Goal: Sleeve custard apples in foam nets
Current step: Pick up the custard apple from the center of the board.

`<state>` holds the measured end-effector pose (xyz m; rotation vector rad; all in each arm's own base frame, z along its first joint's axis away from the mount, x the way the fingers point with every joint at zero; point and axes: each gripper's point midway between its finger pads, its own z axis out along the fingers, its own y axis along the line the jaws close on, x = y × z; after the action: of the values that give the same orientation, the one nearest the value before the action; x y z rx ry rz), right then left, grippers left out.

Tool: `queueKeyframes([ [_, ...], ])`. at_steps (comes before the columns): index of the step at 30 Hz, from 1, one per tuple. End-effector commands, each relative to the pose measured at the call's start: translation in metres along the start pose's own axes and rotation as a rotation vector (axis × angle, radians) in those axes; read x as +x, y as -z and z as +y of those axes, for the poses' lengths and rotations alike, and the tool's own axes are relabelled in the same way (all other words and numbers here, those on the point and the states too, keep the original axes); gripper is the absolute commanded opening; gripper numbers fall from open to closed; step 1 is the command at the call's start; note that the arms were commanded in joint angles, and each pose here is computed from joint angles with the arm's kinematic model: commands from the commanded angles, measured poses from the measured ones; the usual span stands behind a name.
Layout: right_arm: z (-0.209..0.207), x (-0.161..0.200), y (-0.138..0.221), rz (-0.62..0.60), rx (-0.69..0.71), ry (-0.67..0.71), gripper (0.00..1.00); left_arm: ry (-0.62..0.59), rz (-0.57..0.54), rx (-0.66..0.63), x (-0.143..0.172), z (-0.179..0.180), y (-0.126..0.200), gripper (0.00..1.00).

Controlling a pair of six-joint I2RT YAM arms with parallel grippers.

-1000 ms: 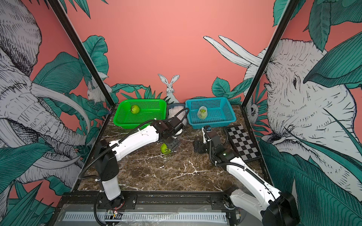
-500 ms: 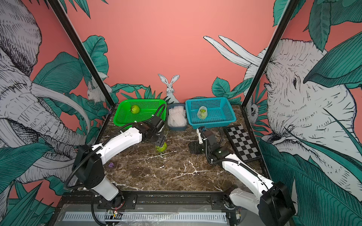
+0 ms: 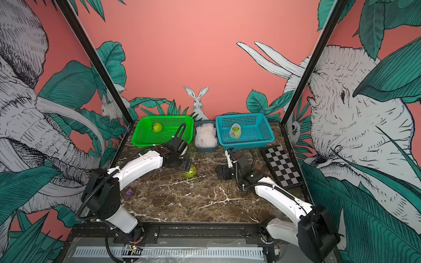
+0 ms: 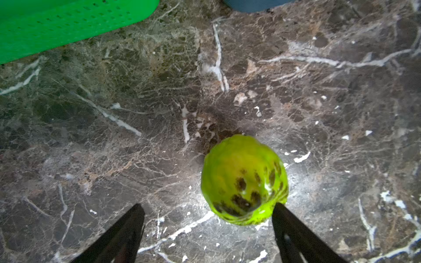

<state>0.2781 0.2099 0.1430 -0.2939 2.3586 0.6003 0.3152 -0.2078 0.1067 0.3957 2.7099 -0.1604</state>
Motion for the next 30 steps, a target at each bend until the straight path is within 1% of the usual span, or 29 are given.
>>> queueKeyframes([
  [1,0.012,-0.017,0.002,-0.047,-0.037,-0.001,0.87,0.052,-0.026,0.063,-0.004,-0.007,0.002,0.91],
  [4,0.013,-0.017,0.001,-0.05,-0.042,-0.002,0.87,0.081,-0.033,0.079,-0.002,-0.005,-0.004,0.91],
  [9,0.014,-0.016,0.001,-0.05,-0.045,-0.003,0.87,0.13,-0.032,0.149,0.003,-0.006,-0.015,0.91],
  [13,0.014,-0.016,0.001,-0.05,-0.045,-0.004,0.87,0.203,-0.028,0.258,0.01,-0.01,-0.025,0.91],
  [19,0.013,-0.015,-0.001,-0.05,-0.042,-0.007,0.87,0.229,-0.004,0.327,0.016,-0.02,-0.026,0.91],
  [23,0.014,-0.013,-0.004,-0.041,-0.048,-0.008,0.87,0.242,-0.034,0.313,0.012,-0.017,-0.017,0.91],
  [26,0.016,-0.013,-0.004,-0.035,-0.051,-0.001,0.87,0.248,-0.051,0.281,0.009,-0.011,-0.004,0.91],
  [30,0.025,-0.007,-0.008,0.006,-0.077,0.031,0.87,0.275,-0.062,0.212,0.017,0.004,0.01,0.89],
])
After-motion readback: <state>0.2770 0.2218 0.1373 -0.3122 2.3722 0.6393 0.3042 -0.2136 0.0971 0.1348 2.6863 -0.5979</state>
